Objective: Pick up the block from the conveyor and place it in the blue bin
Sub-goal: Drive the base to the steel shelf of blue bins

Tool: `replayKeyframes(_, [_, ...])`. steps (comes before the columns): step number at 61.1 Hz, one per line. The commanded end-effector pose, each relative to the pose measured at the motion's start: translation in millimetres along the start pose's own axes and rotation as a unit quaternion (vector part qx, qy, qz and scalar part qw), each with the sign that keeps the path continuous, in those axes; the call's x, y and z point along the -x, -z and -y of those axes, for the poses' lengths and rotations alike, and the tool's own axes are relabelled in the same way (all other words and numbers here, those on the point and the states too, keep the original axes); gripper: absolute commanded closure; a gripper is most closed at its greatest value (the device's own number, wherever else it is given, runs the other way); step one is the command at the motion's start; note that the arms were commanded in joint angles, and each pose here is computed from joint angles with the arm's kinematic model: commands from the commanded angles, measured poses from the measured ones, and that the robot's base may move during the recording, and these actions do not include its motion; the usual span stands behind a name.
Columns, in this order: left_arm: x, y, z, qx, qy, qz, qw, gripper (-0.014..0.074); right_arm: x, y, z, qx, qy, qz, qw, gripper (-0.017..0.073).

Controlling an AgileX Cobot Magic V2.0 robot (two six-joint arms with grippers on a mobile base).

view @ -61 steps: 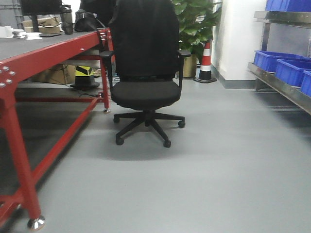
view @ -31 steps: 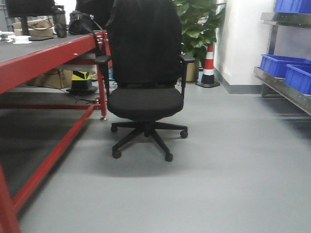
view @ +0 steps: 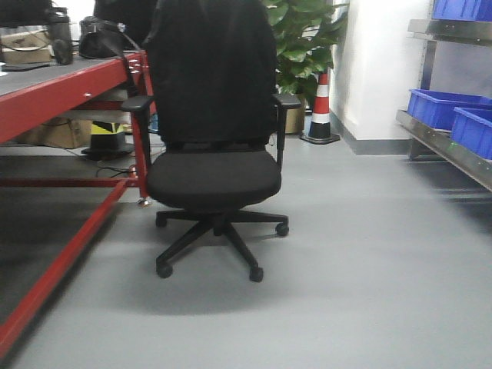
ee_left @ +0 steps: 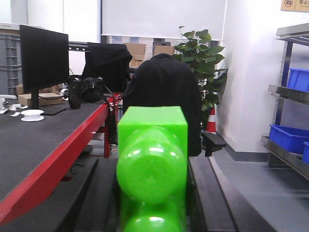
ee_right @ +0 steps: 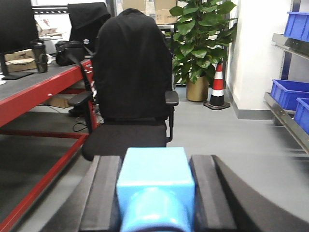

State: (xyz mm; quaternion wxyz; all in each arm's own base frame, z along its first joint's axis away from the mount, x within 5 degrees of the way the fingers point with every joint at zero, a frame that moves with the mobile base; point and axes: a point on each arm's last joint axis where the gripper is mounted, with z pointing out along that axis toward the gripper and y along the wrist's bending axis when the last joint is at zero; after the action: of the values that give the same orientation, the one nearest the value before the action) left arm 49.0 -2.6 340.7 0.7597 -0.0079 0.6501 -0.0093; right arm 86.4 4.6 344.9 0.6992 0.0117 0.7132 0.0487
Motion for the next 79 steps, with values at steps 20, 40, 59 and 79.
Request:
replayKeyframes(20, [1.5,1.0,-0.3,0.002,0.001,0.01,1.0,0.0704,1.7,0.4,0.0,0.0,0.006,0.012,1.0,0.0721])
replayKeyframes(40, [1.5,1.0,-0.3,0.002,0.001,0.01,1.0,0.0704,1.7,0.4,0.0,0.0,0.006,0.012,1.0,0.0721])
replayKeyframes(59, [1.5,1.0,-0.3,0.002,0.001,0.01,1.0,0.0704,1.7,0.4,0.0,0.0,0.006,0.012,1.0,0.0721])
replayKeyframes(79, [1.5,1.0,-0.3,0.002,0.001,0.01,1.0,0.0704,1.7,0.4,0.0,0.0,0.006,0.012,1.0,0.0721])
